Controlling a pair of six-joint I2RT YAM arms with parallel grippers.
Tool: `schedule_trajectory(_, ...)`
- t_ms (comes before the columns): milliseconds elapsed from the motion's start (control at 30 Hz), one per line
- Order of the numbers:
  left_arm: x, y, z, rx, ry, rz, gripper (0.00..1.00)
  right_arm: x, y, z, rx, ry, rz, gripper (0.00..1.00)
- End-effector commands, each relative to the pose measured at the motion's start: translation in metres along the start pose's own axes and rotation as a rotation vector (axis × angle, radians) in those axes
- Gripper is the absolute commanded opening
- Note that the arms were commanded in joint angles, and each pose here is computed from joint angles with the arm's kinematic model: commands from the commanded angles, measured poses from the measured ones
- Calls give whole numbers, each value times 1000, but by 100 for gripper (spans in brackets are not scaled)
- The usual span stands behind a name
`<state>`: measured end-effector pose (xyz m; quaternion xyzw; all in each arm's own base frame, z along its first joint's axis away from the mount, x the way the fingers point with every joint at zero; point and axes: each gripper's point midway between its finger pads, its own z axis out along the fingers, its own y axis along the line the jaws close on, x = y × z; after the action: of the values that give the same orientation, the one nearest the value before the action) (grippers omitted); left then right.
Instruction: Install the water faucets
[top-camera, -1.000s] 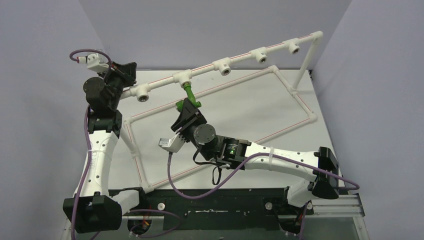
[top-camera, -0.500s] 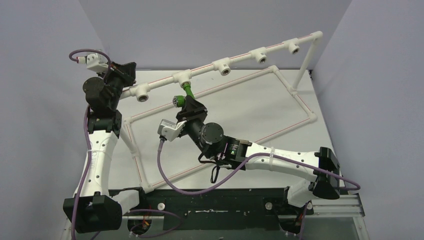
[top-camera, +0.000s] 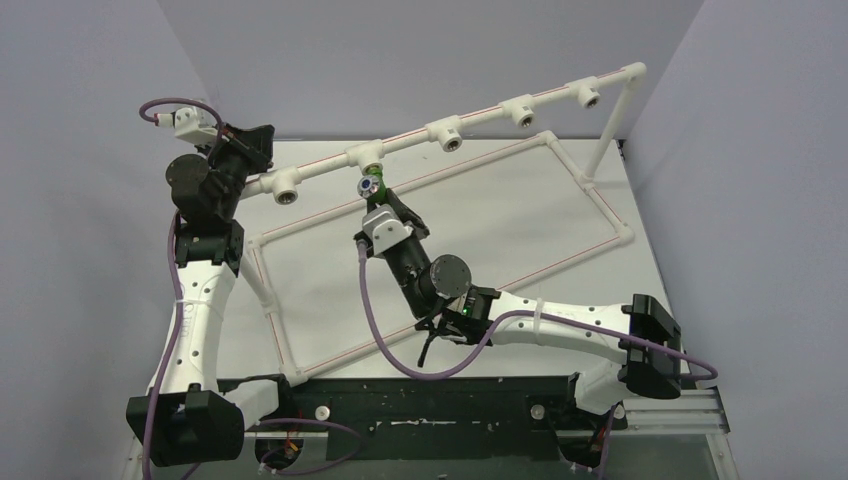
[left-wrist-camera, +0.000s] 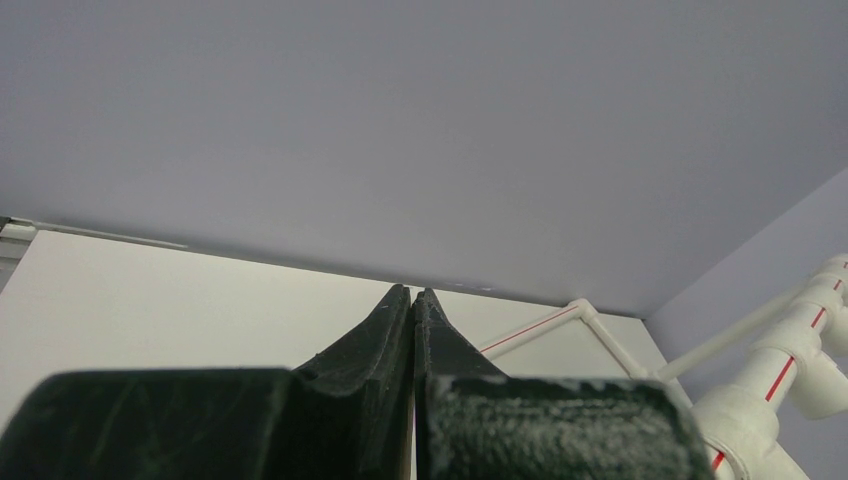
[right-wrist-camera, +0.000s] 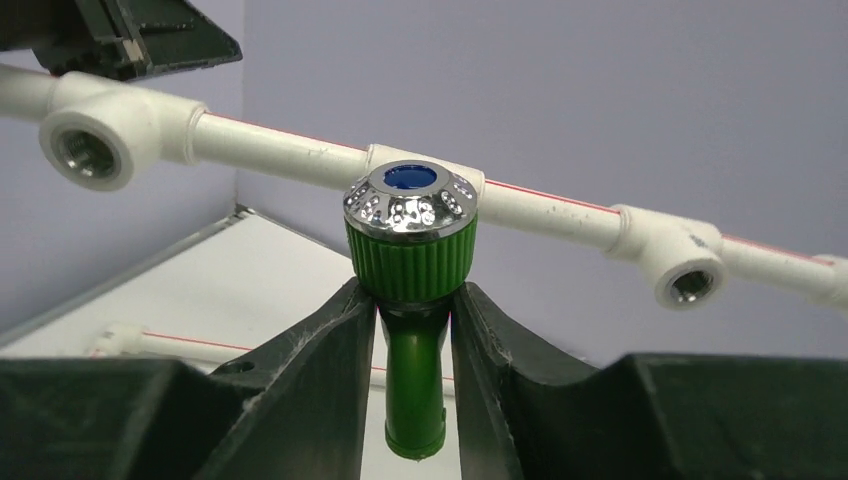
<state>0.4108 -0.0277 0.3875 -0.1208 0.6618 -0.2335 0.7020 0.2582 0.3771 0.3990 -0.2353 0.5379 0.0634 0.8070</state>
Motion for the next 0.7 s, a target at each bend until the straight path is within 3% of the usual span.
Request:
schedule_trajectory(0,159,88,-31,-291,490,-126,0,-34,-55,-3,206,-109,448,0)
schedule_trajectory(333,158,87,-30,-288,487,-125,0,-9,-77,-7,328,-85,868,0)
schedule_trajectory(667,158,88,-31,-292,488,-124,0,6,-75,-10,396,-45,1138,0)
